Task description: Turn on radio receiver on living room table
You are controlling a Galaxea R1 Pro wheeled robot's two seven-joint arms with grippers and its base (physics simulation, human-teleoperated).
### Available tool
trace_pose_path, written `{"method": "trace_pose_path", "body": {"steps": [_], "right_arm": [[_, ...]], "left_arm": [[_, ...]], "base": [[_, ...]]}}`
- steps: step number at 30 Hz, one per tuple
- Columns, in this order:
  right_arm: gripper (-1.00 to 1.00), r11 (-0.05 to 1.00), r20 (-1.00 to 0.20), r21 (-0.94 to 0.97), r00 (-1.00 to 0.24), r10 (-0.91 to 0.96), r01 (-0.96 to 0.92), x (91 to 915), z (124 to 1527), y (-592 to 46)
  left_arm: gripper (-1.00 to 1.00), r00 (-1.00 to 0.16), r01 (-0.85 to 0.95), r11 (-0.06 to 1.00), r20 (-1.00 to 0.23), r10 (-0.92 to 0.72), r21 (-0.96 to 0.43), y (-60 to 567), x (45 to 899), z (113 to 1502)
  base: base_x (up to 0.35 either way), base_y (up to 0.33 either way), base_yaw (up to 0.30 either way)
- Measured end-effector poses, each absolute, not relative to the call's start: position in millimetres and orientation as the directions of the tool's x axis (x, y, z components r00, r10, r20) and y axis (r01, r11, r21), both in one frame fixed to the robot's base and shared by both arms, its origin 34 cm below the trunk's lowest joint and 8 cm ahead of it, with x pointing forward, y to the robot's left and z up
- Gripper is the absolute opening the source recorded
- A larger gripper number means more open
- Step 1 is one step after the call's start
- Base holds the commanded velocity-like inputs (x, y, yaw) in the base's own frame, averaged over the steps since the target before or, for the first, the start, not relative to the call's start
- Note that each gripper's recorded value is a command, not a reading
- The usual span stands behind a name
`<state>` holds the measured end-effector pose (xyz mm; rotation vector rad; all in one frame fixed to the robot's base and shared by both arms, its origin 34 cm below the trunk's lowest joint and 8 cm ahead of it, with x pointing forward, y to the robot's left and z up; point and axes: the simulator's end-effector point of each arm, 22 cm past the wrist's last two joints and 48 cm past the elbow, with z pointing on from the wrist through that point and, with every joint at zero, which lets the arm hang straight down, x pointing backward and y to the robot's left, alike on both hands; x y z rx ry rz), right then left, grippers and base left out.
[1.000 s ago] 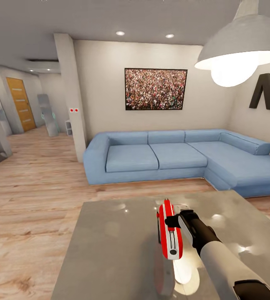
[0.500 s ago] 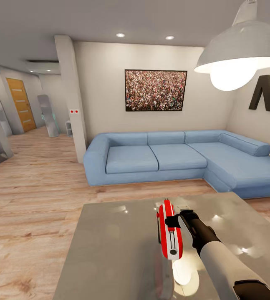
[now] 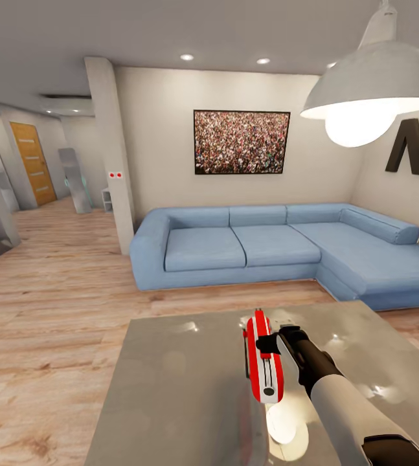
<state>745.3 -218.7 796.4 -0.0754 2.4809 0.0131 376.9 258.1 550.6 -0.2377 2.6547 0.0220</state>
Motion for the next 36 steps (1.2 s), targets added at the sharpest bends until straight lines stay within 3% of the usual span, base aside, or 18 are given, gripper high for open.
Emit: {"method": "trace_pose_path", "body": {"steps": [36], "right_arm": [[-1.0,0.998,-0.628,-0.036,-0.776,-0.066,-0.055,748.1,821.3,-223.2]], "left_arm": [[1.0,-0.874,-0.173,0.985,-0.457,-0.165,-0.025,258.4,375.6,572.7]], "base": [[0.0,0.0,0.0]]}}
